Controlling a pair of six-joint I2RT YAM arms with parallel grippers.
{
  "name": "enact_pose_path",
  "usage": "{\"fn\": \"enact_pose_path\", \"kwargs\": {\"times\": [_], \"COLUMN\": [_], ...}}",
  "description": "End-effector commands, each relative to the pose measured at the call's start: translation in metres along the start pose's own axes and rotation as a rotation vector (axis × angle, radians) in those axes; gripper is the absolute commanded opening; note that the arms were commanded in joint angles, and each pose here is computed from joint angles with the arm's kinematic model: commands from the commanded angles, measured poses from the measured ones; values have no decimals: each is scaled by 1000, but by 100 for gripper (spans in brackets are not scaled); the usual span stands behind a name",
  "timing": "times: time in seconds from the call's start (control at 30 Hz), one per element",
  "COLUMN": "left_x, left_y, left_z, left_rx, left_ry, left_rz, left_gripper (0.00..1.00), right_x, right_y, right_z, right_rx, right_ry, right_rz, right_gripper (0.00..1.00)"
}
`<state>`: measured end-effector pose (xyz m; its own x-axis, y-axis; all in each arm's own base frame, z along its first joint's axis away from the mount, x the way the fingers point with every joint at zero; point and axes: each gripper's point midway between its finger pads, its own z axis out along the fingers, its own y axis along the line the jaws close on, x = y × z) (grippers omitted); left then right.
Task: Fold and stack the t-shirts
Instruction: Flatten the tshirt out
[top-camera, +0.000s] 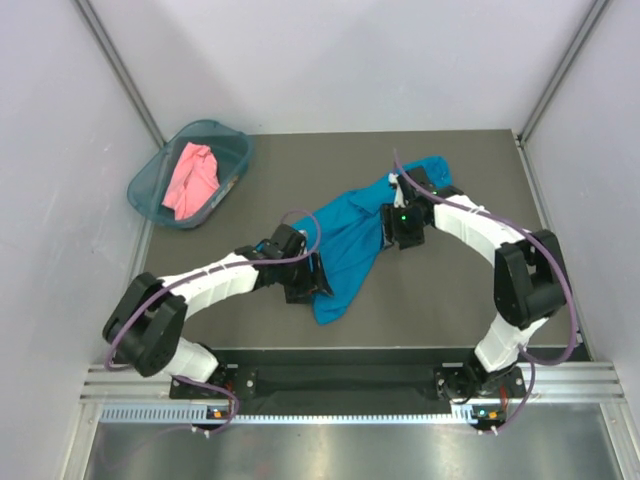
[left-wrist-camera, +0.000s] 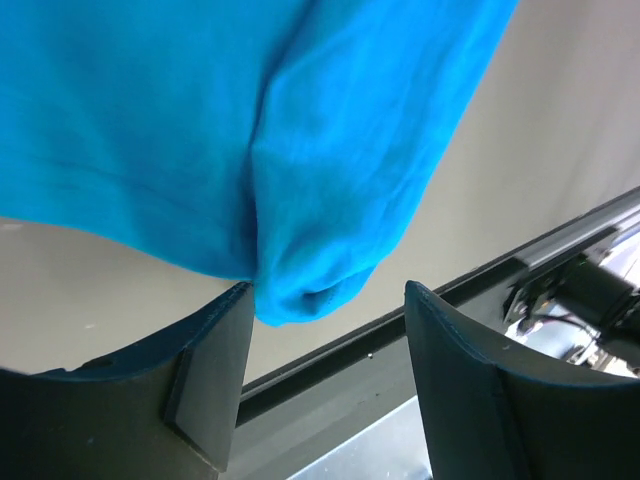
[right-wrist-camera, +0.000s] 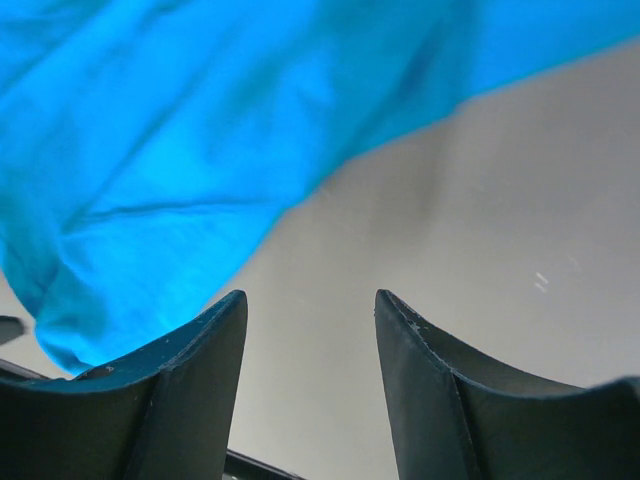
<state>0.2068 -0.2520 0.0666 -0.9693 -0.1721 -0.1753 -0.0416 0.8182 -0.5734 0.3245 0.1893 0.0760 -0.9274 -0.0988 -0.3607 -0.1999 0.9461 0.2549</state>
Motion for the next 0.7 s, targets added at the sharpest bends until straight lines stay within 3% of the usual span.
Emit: {"fn": "enact_pose_path", "kwargs": {"times": [0.0, 0.27, 0.4, 0.43, 0.47, 0.67], "left_x": [8, 23, 21, 19, 17, -20], "left_y": [-11, 2, 2, 7, 10, 42], "left_z": [13, 28, 24, 17, 12, -67], "left_rx": [31, -57, -84, -121, -140, -379], "left_ry": [23, 69, 61, 41, 24, -269], "left_rz": [-40, -64, -42, -39, -28, 45], "left_gripper": [66, 50, 25, 8, 0, 0], "right_x": [-19, -9, -12, -16, -21, -83], "right_y": [-9, -35, -46, -51, -57, -81], "right_z": [-27, -40, -37, -34, -34, -34], "right_rx": [-17, 9, 29, 43, 61, 12], "right_ry": [-122, -144, -147, -147, -159, -302], "right_rz": [36, 72, 82, 93, 102, 308], "right_gripper": [54, 54, 55, 55, 55, 58]}}
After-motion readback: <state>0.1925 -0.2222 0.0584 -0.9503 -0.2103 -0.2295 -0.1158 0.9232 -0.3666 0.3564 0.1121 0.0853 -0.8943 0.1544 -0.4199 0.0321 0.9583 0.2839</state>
